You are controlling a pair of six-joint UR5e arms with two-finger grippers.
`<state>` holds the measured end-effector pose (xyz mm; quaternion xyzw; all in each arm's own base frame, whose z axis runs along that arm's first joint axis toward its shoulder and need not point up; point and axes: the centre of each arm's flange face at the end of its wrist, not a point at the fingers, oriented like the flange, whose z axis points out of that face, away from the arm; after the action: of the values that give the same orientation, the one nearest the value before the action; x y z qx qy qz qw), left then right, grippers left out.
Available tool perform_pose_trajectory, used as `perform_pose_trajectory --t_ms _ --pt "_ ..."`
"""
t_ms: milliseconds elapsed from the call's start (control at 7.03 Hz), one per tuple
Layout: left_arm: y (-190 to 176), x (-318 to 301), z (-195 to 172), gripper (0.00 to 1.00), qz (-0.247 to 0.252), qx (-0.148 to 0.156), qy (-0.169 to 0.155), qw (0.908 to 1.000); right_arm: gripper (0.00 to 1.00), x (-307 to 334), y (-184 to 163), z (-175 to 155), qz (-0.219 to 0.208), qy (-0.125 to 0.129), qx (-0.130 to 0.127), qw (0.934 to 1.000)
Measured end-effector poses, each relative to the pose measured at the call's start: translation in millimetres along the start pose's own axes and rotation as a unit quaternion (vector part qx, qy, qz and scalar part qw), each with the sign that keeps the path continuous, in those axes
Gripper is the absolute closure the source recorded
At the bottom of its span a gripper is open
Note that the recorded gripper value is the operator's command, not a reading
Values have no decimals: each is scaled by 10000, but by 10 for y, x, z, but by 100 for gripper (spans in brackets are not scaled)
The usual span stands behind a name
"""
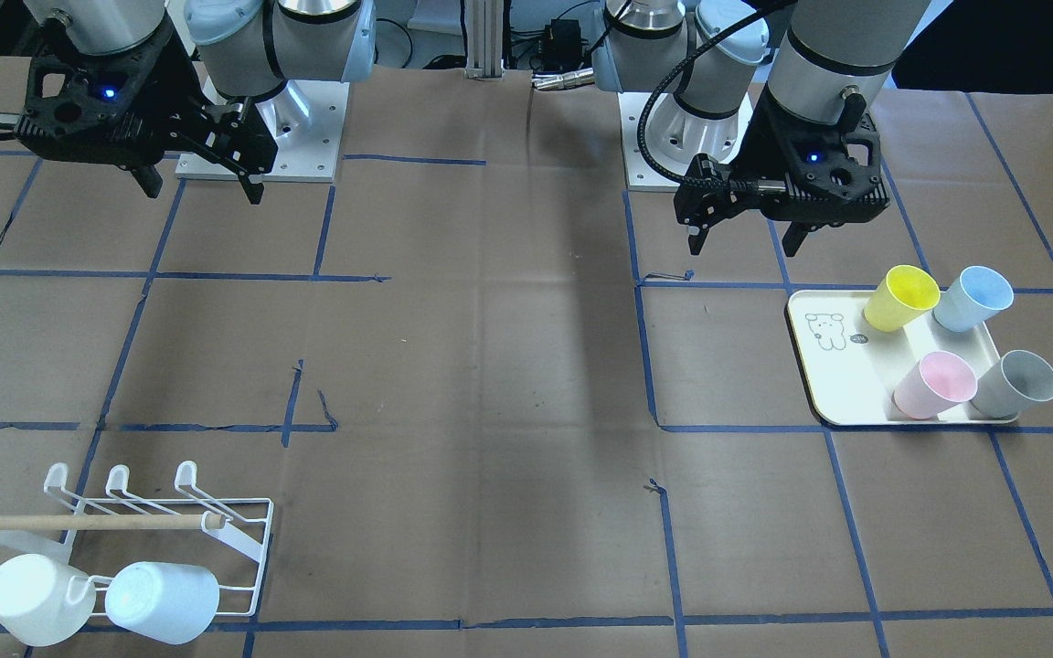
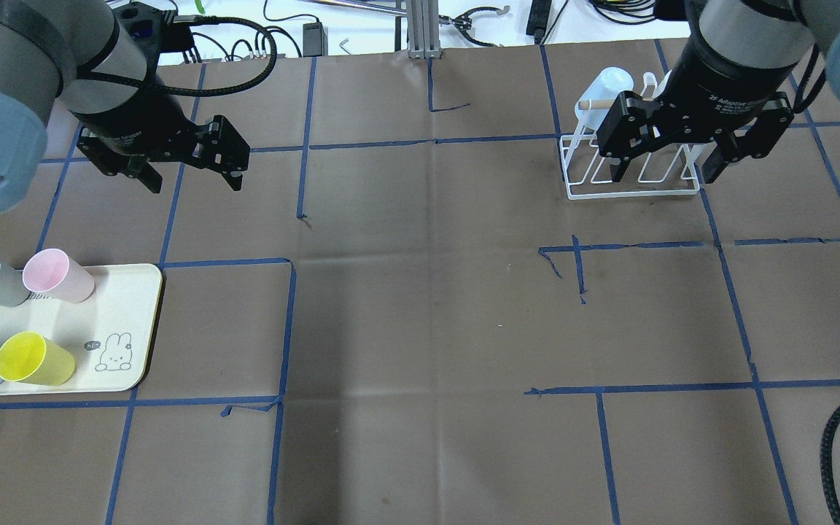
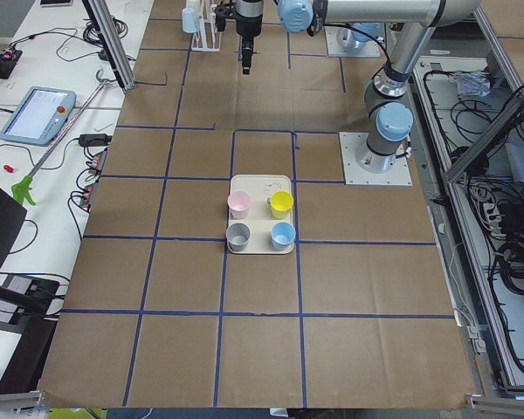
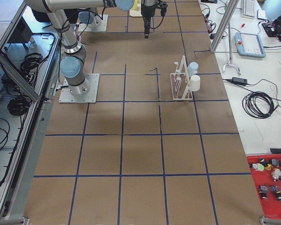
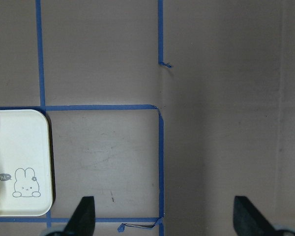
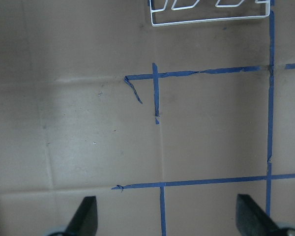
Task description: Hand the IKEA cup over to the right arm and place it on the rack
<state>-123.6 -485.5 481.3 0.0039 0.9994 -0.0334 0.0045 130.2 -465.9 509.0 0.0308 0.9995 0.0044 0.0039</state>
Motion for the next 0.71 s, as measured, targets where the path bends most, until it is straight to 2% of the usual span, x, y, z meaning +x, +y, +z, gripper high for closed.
perform_pose_trajectory --t_ms 712 --pt "2 1 5 1 0 -5 3 10000 0 -101 -10 57 -121 9 -28 9999"
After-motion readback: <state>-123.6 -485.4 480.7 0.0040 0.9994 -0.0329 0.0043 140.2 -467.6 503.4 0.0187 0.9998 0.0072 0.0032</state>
